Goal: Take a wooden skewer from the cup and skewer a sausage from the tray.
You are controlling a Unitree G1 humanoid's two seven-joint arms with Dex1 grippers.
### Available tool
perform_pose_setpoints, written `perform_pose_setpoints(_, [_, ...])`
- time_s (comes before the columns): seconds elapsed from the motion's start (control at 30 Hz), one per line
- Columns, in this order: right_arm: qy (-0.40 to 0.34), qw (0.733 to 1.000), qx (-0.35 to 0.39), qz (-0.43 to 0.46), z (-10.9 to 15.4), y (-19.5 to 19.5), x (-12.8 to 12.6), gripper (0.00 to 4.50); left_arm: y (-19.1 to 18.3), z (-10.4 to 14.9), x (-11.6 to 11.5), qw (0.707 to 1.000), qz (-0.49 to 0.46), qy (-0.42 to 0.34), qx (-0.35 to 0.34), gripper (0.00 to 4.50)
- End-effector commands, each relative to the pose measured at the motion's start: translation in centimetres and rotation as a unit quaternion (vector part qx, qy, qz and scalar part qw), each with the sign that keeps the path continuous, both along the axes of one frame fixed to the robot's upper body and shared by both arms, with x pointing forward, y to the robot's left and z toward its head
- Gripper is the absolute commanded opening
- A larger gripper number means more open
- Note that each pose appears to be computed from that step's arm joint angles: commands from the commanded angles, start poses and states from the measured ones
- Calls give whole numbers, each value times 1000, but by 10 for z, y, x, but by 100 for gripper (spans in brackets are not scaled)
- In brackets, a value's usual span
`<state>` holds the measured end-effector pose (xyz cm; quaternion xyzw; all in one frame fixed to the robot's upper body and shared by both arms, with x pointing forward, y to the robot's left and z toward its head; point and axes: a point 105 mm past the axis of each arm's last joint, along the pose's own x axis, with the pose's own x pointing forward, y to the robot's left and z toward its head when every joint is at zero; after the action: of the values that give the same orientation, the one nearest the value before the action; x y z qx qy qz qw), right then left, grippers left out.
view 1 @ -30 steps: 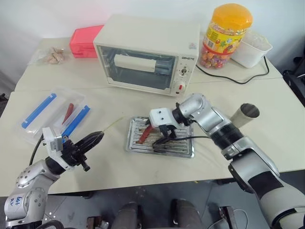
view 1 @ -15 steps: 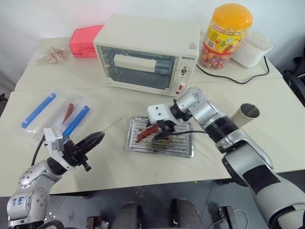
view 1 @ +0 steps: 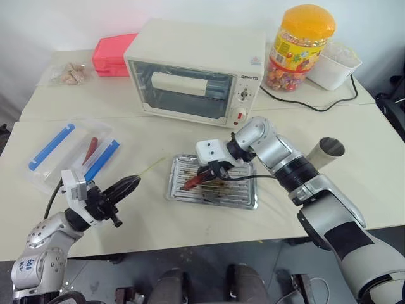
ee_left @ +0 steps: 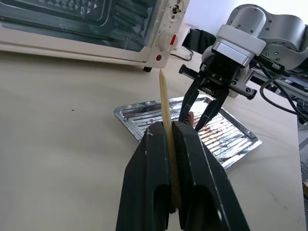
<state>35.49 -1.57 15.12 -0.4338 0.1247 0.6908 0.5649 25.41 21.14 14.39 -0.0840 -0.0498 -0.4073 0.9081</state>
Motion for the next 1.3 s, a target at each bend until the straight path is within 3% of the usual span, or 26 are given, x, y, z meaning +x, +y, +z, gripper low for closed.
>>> perform_pose_setpoints(0.03, [-31, 999, 16, 11, 9, 2, 1, 110, -1, 6, -1, 1000, -6, -18, 6, 0])
perform_pose_setpoints(0.27, [-18, 1000, 12, 6, 2, -1, 0, 110, -2, 6, 0, 1000, -8, -19, 6, 0])
perform_pose_setpoints(0.4, [-7, 1000, 13, 14, 2, -3, -5, 27, -4, 6, 0, 1000, -13, -19, 8, 0])
perform_pose_setpoints(0.57, [-14, 999, 28, 10, 13, -8, -5, 27, -6, 6, 1, 1000, -22, -20, 10, 0])
perform_pose_setpoints(0.73, [-10, 999, 46, -2, 36, -45, -24, 27, -24, 4, -2, 995, -92, -20, 43, 0])
perform_pose_setpoints(0.93, [-34, 996, 29, -73, 40, -103, -39, 27, -56, -9, -6, 976, -199, -16, 92, 0])
perform_pose_setpoints(1.03, [-23, 991, 21, -132, 38, -128, -51, 27, -76, -12, -5, 967, -241, -11, 83, 0])
perform_pose_setpoints(1.3, [-5, 985, 32, -170, 38, -129, -71, 27, -95, -15, -3, 954, -291, 10, 68, 0])
